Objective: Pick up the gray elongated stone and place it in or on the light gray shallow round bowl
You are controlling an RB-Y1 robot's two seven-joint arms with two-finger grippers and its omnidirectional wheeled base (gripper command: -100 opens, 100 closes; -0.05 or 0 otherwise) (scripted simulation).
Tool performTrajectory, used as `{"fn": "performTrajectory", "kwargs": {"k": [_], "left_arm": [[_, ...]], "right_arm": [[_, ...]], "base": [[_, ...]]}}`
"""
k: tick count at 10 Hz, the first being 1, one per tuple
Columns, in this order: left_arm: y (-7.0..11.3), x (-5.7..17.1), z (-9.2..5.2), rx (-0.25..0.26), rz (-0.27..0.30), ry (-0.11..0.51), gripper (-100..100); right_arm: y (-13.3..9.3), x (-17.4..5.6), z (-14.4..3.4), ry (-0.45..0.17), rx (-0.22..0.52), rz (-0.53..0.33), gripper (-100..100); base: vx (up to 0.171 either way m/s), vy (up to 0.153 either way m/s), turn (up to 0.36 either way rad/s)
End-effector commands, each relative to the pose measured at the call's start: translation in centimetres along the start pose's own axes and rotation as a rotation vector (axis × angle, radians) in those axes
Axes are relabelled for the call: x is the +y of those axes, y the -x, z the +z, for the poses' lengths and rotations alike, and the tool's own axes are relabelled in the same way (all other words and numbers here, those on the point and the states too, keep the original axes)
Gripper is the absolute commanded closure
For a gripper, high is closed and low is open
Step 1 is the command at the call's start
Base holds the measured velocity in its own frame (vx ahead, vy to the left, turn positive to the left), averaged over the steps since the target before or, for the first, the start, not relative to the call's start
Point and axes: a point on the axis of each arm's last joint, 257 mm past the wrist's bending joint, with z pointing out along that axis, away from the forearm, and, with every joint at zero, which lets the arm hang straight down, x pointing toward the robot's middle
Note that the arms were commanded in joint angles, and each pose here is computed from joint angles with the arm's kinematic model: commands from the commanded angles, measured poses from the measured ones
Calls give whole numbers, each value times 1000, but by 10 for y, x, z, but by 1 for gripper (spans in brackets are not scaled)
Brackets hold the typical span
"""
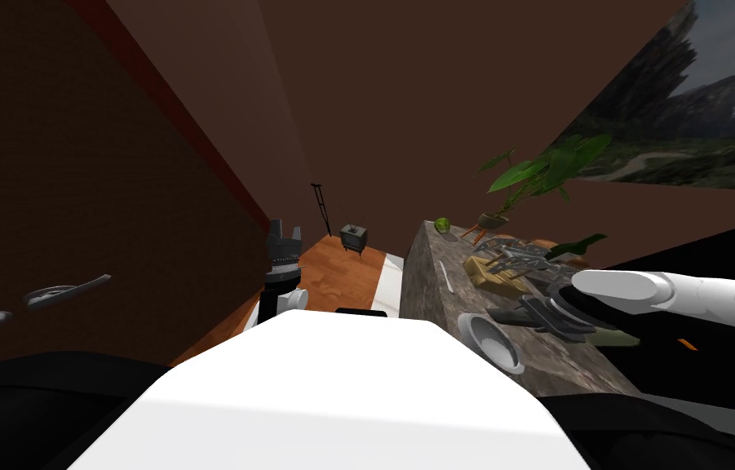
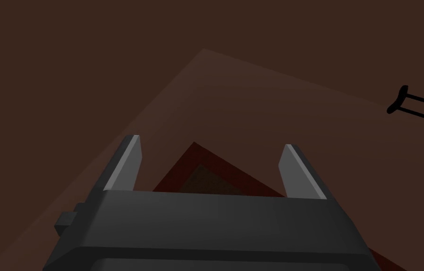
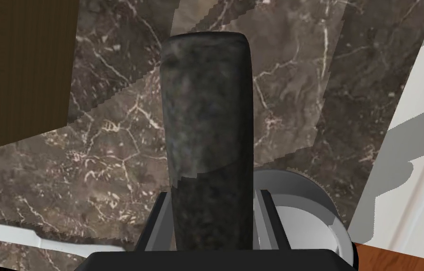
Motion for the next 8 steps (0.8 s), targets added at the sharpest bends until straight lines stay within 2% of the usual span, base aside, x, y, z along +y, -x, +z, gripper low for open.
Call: {"fn": "performTrajectory", "kwargs": {"k": [1, 3, 5, 8], "left_arm": [[0, 0, 0, 0, 0, 0, 0], [0, 0, 0, 0, 0, 0, 0], [0, 0, 0, 0, 0, 0, 0], [0, 0, 0, 0, 0, 0, 0]], "right_arm": [[5, -4, -10, 13, -1, -23, 100], [36, -13, -10, -13, -69, -8, 100], [42, -15, -9, -21, -84, 0, 100], [73, -22, -3, -64, -163, 44, 100]], "base": [[-48, 38, -82], [-48, 59, -173], [-3, 45, -117], [19, 35, -131]]}}
